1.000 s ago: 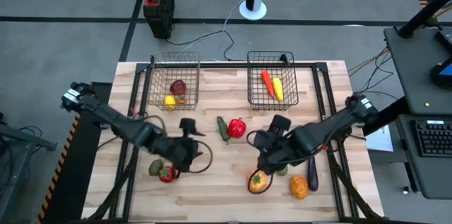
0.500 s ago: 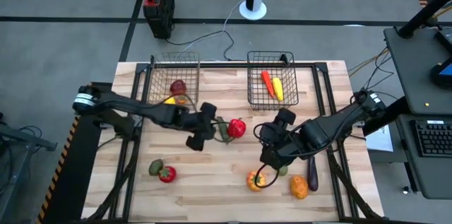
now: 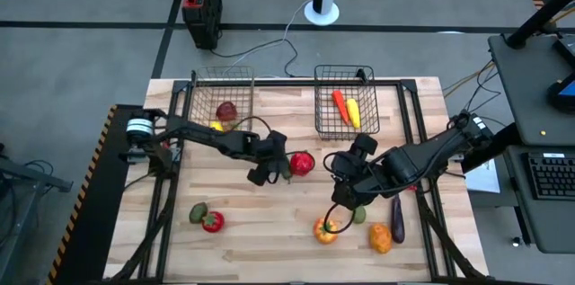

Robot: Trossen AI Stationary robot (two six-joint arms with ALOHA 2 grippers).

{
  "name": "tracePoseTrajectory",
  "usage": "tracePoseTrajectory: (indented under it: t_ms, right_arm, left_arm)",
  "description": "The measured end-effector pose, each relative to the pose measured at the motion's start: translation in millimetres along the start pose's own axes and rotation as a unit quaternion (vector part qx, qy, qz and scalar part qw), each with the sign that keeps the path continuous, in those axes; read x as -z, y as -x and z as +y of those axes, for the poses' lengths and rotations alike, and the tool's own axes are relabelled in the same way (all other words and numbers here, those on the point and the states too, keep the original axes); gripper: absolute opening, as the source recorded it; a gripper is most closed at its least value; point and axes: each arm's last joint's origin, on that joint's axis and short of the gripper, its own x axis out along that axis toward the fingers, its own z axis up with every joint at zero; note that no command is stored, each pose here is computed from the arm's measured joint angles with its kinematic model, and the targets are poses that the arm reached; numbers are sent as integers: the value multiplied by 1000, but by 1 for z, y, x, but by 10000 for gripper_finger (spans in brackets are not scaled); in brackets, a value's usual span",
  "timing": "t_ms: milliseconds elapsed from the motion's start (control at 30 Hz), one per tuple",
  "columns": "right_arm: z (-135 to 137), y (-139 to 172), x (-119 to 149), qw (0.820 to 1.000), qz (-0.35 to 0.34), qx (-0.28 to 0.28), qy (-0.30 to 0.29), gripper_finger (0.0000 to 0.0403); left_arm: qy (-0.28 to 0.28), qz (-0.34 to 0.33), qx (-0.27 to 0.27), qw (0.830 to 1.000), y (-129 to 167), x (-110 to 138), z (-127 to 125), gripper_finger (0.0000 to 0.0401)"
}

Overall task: Sort produce into baskets
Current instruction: Put the green chili pepper into the right black wire basket

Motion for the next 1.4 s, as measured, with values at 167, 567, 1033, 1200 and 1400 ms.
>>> tracePoseTrajectory:
  t_ms: [167, 567, 1033, 1200, 1400]
  right_arm:
    - [1, 1, 1, 1000, 2, -3, -1, 289]
    - [3, 0, 0, 1000, -7, -7, -8, 294]
    - [25, -40, 17, 999, -37, -30, 22, 291]
    - [37, -54, 26, 992, -94, -68, 44, 295]
    - [55, -80, 35, 971, -208, -91, 78, 287]
  left_arm:
    - [4, -1, -3, 1000, -10, 0, -1, 275]
    - [19, 10, 6, 1000, -11, 2, -3, 119]
    - [105, -62, 115, 986, 30, -3, -20, 68]
    - [123, -154, 87, 977, 59, -4, -35, 67]
    - [191, -281, 13, 941, 92, 3, -52, 69]
